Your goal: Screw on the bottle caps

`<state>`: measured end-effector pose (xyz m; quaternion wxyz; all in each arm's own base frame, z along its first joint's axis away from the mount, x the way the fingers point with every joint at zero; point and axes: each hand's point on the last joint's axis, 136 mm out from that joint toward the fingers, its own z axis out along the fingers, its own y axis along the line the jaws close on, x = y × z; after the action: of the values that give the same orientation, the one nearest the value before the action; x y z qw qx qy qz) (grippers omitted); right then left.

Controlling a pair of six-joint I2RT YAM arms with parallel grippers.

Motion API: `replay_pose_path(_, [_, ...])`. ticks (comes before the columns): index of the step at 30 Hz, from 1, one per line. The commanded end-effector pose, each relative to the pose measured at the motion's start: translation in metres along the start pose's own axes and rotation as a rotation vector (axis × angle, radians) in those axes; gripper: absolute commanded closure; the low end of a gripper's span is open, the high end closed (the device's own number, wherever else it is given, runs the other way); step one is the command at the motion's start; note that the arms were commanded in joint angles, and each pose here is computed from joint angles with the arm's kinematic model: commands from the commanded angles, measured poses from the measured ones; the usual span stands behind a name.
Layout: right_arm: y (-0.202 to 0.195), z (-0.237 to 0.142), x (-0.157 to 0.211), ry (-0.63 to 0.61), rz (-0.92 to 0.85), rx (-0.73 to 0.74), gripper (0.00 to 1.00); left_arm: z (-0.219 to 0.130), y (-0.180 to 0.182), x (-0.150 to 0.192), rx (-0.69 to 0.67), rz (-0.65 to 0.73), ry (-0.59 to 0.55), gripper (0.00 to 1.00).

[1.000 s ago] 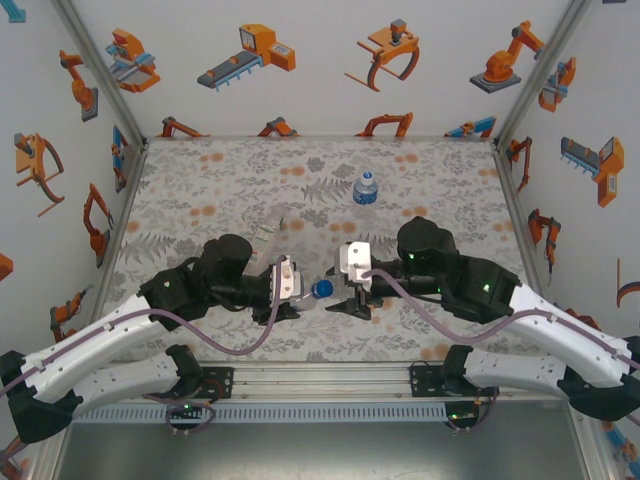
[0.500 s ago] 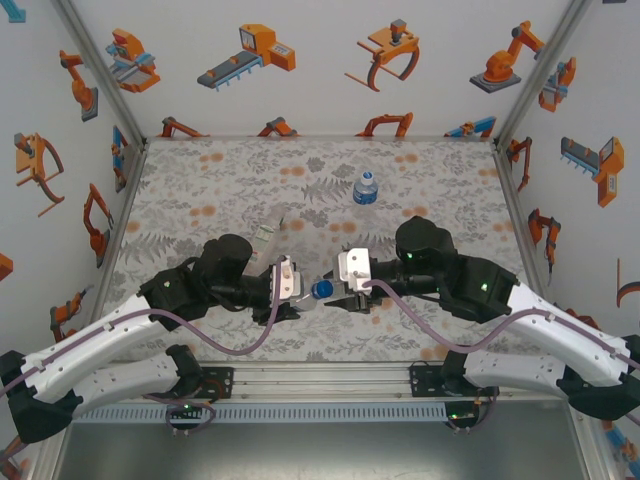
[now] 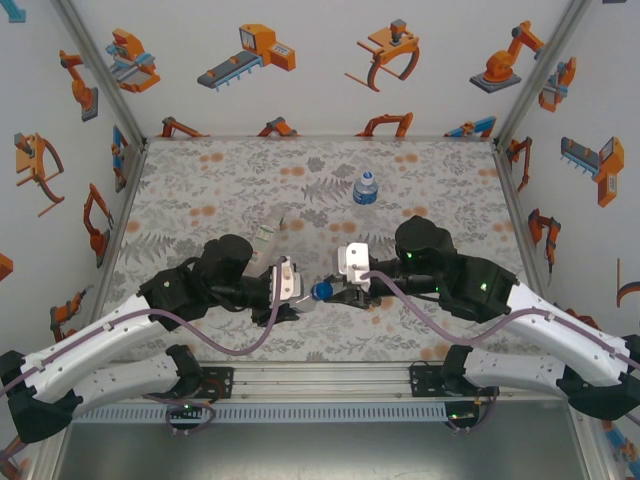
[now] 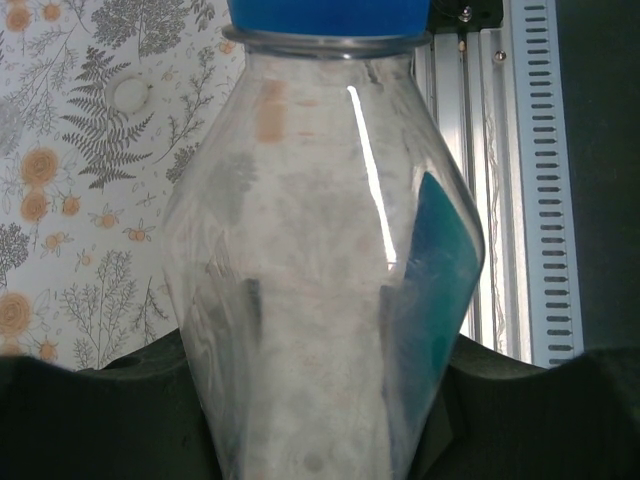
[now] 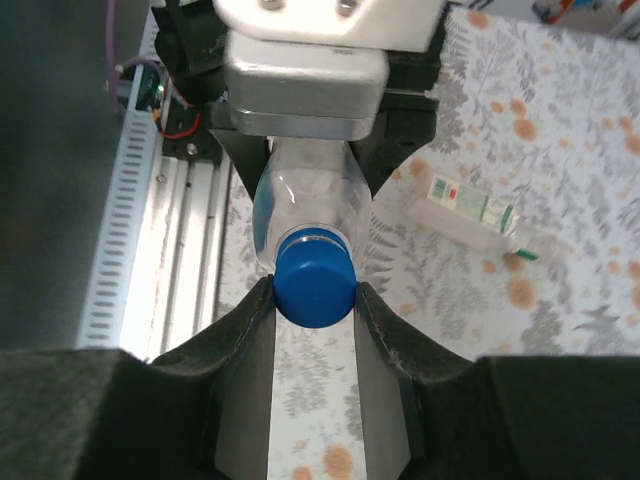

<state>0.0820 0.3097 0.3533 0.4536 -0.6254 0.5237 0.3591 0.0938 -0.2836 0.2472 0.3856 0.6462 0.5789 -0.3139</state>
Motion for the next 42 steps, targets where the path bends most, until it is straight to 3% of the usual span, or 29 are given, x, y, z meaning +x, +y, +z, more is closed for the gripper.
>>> replay_pose_path(1, [-0.011, 0.000, -0.002, -0.018, 0.255, 0.058, 0.89, -0.008, 0.004, -0.019, -0.022, 0.019, -0.045, 1.00])
replay_pose_path(2, [-0.017, 0.000, 0.000, -0.027, 0.342, 0.095, 0.91, -0.008, 0.005, -0.020, -0.028, 0.023, -0.050, 1.00])
replay_pose_path(4, [-0.040, 0.000, 0.013, -0.035, 0.629, 0.236, 0.79, -0.008, 0.007, -0.022, -0.036, 0.030, -0.056, 1.00])
replay_pose_path(5, [-0.049, -0.001, 0.022, -0.036, 0.756, 0.305, 0.79, -0.007, 0.008, -0.023, -0.038, 0.032, -0.058, 1.00])
replay_pose_path(7, [-0.060, -0.002, 0.039, -0.044, 1.015, 0.403, 0.84, -0.007, 0.010, -0.024, -0.042, 0.039, -0.061, 1.00])
replay_pose_path(13, [-0.064, -0.001, 0.074, -0.143, 1.647, 0.517, 1.00, -0.002, 0.016, -0.027, -0.061, 0.051, -0.061, 1.00])
replay_pose_path(17, [-0.065, 0.008, 0.066, -0.209, 1.724, 0.458, 1.00, 0.001, 0.020, -0.027, -0.070, 0.052, -0.056, 1.00])
replay_pose_path(19, [-0.068, 0.007, 0.061, -0.189, 1.656, 0.465, 0.98, 0.003, 0.021, -0.027, -0.067, 0.053, -0.055, 1.00])
replay_pose_path(23, [-0.071, -0.009, 0.050, -0.124, 1.417, 0.510, 0.64, 0.003, 0.019, -0.029, -0.053, 0.051, -0.059, 1.00])
replay_pose_path(26, [-0.076, -0.028, 0.031, -0.133, 1.170, 0.521, 0.49, 0.001, 0.017, -0.029, -0.048, 0.047, -0.061, 1.00])
replay_pose_path(30, [-0.069, -0.046, 0.004, -0.125, 0.753, 0.474, 0.45, -0.003, 0.011, -0.029, -0.028, 0.045, -0.069, 1.00])
replay_pose_path(34, [-0.044, -0.046, -0.017, -0.084, 0.347, 0.319, 0.44, -0.005, 0.002, -0.032, 0.014, 0.046, -0.090, 1.00])
replay_pose_path(39, [-0.007, -0.041, -0.032, -0.057, -0.011, 0.097, 0.44, -0.006, -0.003, -0.031, 0.044, 0.029, -0.084, 1.00])
replay_pose_path(42, [0.009, -0.035, -0.035, -0.064, -0.132, -0.013, 0.44, -0.008, -0.006, -0.031, 0.053, 0.023, -0.087, 1.00])
